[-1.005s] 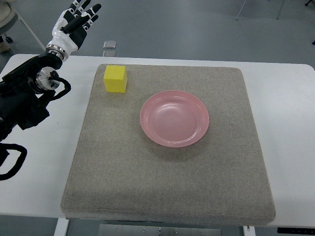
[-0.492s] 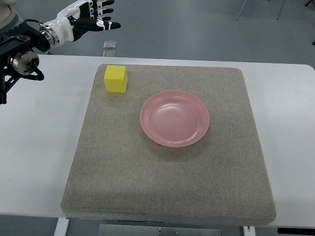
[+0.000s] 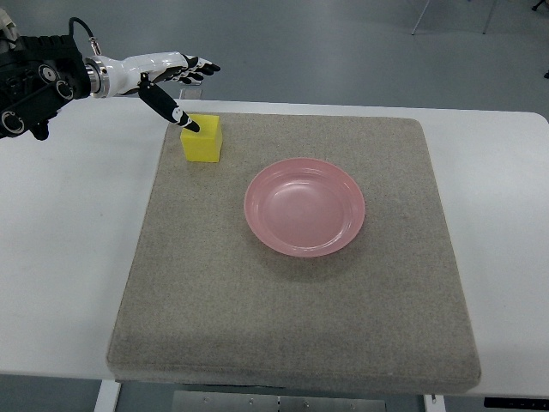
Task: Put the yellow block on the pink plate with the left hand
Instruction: 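Lower the left hand fingers down beside the yellow cube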
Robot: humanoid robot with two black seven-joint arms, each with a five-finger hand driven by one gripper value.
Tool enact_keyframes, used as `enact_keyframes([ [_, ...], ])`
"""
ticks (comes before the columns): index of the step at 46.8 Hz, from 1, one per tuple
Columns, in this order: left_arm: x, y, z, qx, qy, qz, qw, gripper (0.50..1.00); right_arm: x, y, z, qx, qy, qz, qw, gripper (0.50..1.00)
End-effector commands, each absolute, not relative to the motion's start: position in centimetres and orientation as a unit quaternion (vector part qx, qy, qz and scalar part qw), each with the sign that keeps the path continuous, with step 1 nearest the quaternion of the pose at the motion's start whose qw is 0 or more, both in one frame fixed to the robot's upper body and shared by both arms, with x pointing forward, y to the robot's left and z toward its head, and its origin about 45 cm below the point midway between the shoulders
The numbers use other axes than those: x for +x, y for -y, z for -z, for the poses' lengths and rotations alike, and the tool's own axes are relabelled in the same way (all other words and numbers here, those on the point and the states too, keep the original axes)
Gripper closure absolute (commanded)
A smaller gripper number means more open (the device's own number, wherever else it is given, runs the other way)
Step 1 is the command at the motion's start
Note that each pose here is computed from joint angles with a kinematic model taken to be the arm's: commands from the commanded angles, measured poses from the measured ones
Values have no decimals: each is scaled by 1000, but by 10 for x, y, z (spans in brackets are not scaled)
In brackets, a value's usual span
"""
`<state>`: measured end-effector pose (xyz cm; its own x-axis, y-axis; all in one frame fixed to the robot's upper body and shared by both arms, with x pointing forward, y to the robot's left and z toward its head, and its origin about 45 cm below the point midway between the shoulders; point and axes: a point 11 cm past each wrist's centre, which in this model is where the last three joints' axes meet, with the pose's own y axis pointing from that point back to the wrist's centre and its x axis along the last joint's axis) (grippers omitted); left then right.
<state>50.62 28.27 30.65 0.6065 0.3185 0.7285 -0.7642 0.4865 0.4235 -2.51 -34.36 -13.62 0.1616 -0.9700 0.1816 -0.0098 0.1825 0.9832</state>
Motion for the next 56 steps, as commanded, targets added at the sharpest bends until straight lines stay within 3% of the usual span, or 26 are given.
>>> enact_keyframes([
  [1, 507, -284, -306, 413, 320, -310, 794, 508, -25, 344, 136, 490, 500, 411, 584, 576],
  [16, 509, -278, -307, 464, 388, -263, 752, 510, -25, 344, 136, 490, 500, 411, 584, 576],
  [32, 503, -258, -278, 461, 376, -243, 766, 508, -25, 344, 136, 490, 500, 411, 584, 576],
  [56, 505, -258, -272, 460, 386, -253, 759, 508, -25, 344, 136, 490, 500, 411, 584, 576],
])
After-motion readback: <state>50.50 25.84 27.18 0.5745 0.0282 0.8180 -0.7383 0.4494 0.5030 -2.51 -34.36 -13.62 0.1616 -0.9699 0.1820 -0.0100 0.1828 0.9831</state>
